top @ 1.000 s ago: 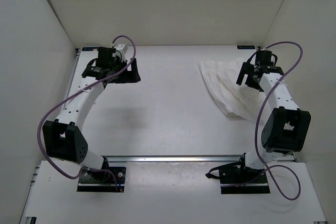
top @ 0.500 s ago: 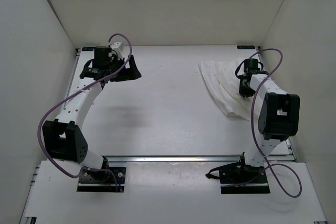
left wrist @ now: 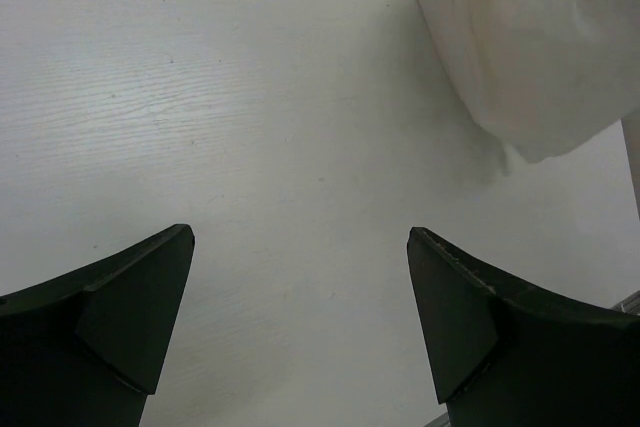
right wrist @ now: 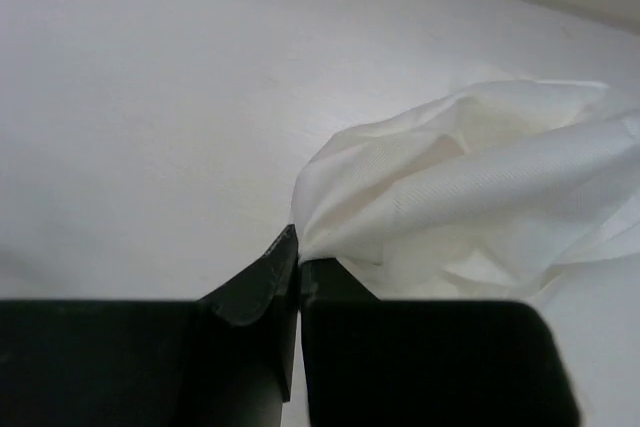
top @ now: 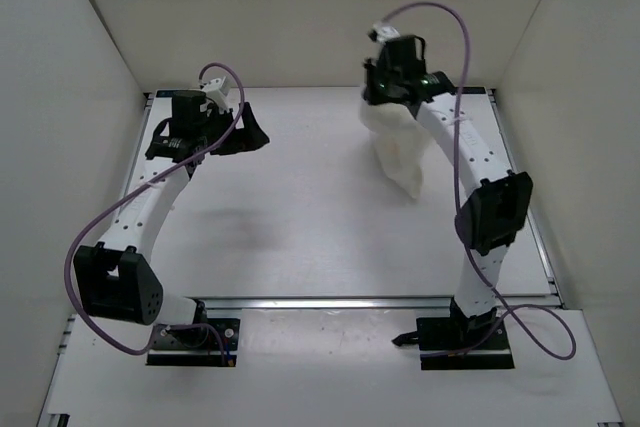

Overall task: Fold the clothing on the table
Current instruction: Move the skirt to the center of the board

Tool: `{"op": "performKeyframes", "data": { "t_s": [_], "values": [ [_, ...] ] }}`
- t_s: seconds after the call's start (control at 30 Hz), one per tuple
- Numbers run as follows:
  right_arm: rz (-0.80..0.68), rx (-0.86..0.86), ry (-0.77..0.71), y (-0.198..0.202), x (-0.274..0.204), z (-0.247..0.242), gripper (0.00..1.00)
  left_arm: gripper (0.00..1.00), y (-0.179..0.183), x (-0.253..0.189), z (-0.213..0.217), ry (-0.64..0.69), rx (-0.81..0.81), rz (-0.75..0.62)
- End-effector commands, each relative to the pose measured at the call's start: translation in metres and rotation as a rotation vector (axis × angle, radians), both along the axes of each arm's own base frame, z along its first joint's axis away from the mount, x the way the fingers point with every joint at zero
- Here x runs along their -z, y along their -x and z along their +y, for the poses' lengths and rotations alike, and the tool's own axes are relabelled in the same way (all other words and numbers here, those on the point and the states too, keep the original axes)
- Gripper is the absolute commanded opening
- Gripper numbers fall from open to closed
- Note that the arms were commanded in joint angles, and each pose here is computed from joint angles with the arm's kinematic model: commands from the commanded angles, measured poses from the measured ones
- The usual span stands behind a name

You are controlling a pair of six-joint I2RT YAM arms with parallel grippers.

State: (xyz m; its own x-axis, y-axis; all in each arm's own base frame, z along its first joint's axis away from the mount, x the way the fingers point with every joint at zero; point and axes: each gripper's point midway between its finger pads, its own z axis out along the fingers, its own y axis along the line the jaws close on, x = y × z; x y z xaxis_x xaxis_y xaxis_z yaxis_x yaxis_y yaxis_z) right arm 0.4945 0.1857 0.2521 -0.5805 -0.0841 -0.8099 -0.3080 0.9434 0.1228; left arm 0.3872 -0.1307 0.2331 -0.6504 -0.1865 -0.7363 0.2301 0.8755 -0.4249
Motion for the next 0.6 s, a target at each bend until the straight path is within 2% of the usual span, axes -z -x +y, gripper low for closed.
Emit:
{"op": "performKeyframes", "data": {
  "t_s": [0.0, 0.1, 0.13, 0.17, 0.23, 0.3, 0.33, 0.37, 0.4, 0.5, 0.57],
  "values": [
    [-0.178, -0.232, -0.166, 0.037, -0.121, 0.093, 0.0, 0.99, 0.006, -0.027, 0.002, 0.044, -0.02, -0.078],
    [-0.267, -0.252, -0.259, 0.061, -0.184, 0.093, 0.01, 0.99, 0.01, -0.03, 0.011, 0.022, -0.065, -0.082],
    [-0.227, -0.259, -0.274, 0.065, -0.172, 0.093, 0.0, 0.98, 0.01, -0.035, 0.018, 0.021, -0.096, -0.096],
    [-0.282, -0.226, -0.29, 0.065, -0.188, 0.073, 0.0, 0.98, 0.011, -0.034, 0.021, 0.012, -0.113, -0.091],
    [-0.278, -0.139, -0.282, 0.06, -0.163, 0.042, 0.0, 0.98, 0.011, -0.044, 0.034, -0.003, -0.173, -0.112],
    [-0.198, -0.044, -0.304, 0.057, -0.103, -0.006, 0.0, 0.98, 0.011, -0.053, 0.042, -0.012, -0.198, -0.128],
    [-0.109, -0.018, -0.319, 0.061, -0.064, -0.015, 0.0, 0.99, 0.011, -0.057, 0.043, -0.018, -0.201, -0.141],
    [-0.097, 0.011, -0.323, 0.059, -0.052, -0.032, 0.0, 0.98, 0.012, -0.062, 0.041, -0.017, -0.199, -0.154],
    [-0.044, 0.046, -0.297, 0.064, -0.021, -0.045, 0.0, 0.99, 0.015, -0.065, 0.04, -0.019, -0.191, -0.162],
    [0.064, 0.067, -0.219, 0.082, 0.06, -0.052, 0.0, 0.99, 0.018, -0.076, 0.035, -0.018, -0.168, -0.198],
    [0.155, 0.057, -0.25, 0.093, 0.097, -0.049, 0.0, 0.99, 0.021, -0.079, 0.031, -0.006, -0.148, -0.206]
  ]
}}
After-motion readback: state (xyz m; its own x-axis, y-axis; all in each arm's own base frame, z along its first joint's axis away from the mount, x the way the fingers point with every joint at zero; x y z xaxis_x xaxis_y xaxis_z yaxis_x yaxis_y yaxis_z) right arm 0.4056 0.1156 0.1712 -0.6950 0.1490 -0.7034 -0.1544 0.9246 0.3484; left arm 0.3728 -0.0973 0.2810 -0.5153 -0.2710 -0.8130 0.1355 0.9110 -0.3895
